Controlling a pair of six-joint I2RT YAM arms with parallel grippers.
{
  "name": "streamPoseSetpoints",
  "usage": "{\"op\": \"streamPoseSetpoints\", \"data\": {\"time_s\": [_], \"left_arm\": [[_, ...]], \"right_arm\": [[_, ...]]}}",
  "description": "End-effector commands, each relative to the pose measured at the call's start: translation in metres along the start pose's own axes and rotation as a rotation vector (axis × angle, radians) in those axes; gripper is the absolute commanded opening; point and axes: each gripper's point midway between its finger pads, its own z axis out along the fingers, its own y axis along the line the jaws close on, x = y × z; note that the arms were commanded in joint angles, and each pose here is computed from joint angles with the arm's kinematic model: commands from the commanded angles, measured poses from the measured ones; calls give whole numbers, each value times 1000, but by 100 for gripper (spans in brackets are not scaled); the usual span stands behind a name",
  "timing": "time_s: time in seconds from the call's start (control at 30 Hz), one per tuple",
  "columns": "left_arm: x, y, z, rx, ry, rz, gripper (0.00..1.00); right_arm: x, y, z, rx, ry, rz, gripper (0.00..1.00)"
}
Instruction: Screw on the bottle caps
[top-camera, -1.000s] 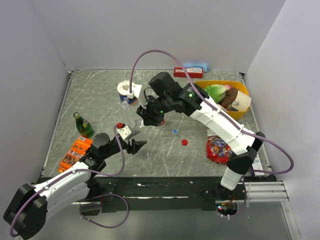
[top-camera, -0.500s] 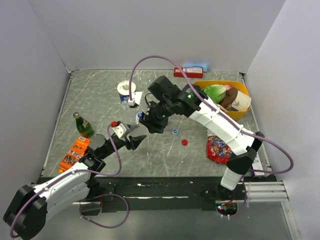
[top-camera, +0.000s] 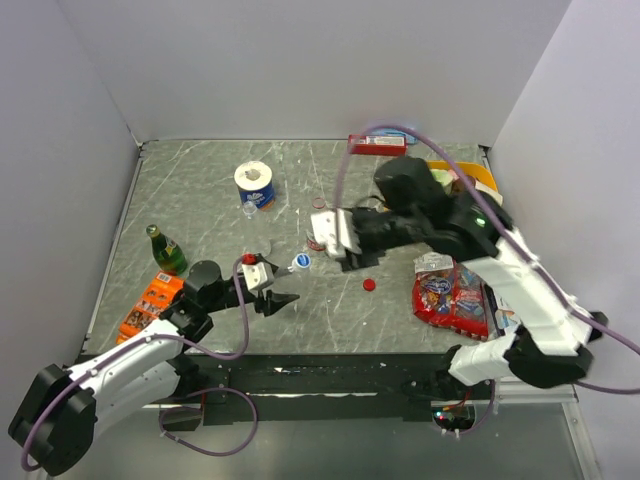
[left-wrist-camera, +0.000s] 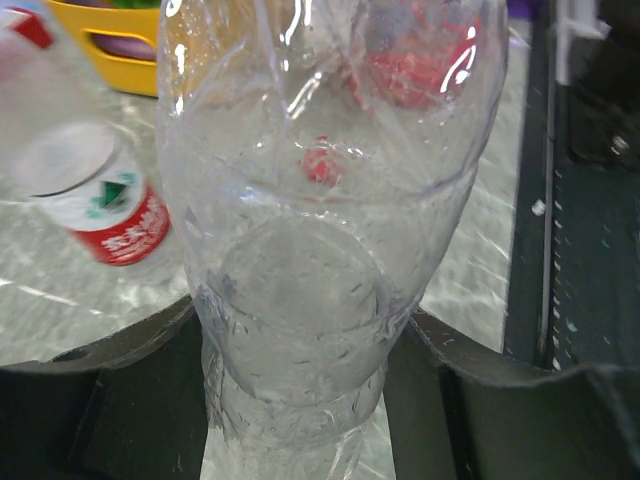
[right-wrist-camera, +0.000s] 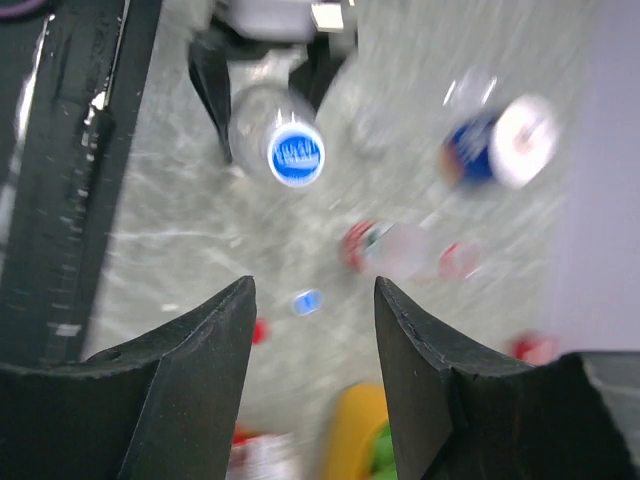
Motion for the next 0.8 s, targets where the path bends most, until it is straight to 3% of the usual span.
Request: {"op": "streamPoseSetpoints", "data": {"time_s": [0.0,0.07,0.3,0.77], "left_arm": [[-13,-12,6,138,-5,111,1],[-15,-12,8,149,0,115,1],[-16,-14,10,196,24,158,1],[-18,-17,13,234,37,212,1]], "right_arm": [[-25,16,-1,-93,-134,-433,58],[-20,36,3,-186,-131,-488,59],[-13,53,22,-277,-145,-630,60],[-11,53,38,-354,-117,-648,57]]}}
